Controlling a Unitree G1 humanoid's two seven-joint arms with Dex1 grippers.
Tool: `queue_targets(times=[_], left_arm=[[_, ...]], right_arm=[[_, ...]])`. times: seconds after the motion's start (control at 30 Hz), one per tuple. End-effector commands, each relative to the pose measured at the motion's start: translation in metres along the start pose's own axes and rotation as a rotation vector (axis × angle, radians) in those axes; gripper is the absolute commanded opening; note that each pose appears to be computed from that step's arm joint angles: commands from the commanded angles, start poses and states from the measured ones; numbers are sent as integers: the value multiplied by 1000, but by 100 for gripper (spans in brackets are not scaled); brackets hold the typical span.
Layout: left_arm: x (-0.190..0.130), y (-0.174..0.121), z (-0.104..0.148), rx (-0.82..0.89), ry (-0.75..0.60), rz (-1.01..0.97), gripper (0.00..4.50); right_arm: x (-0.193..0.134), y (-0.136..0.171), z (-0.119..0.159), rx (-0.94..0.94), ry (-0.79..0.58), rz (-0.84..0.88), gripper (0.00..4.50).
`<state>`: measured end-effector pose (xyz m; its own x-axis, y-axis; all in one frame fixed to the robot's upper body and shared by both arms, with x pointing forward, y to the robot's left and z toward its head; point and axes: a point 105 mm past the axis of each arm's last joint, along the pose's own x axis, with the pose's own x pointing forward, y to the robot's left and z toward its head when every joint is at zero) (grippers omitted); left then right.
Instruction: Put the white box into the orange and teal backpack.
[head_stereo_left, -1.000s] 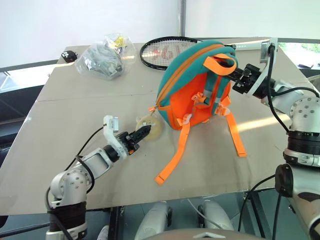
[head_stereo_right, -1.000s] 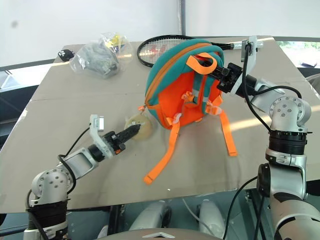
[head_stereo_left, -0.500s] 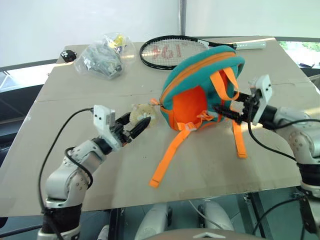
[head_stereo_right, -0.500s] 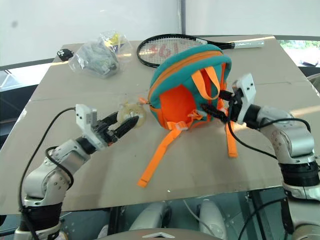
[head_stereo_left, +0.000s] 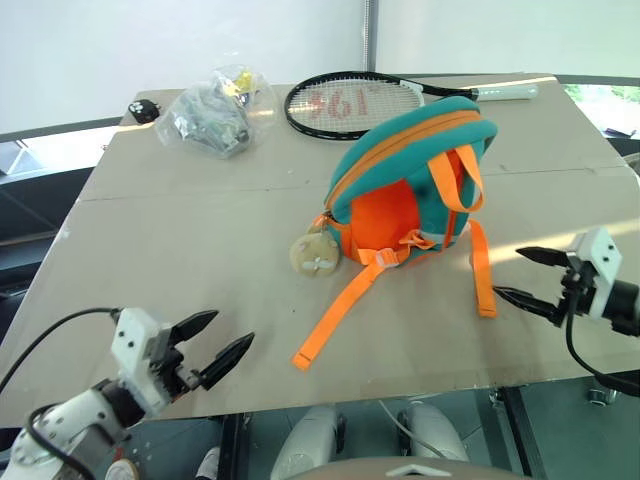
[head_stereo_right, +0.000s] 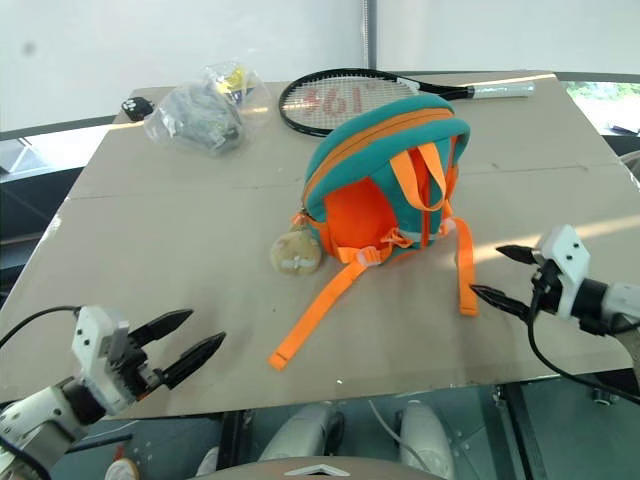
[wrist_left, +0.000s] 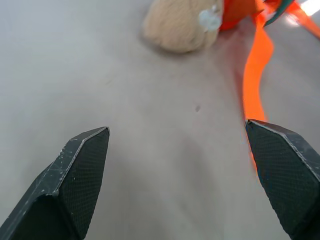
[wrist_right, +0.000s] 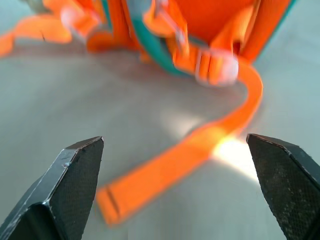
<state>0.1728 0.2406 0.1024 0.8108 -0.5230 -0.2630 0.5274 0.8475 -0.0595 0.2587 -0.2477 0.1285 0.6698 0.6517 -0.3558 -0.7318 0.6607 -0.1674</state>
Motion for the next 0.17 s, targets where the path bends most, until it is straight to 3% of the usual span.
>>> queue_targets(times=[0.03, 0.17], left_arm=[[-6, 4, 6, 54, -14, 15, 443], [-8, 13, 10, 44, -28, 21, 443]], right_arm=[[-17, -12, 3, -35, -21, -71, 450], [-28, -15, -10, -6, 2, -83, 450]])
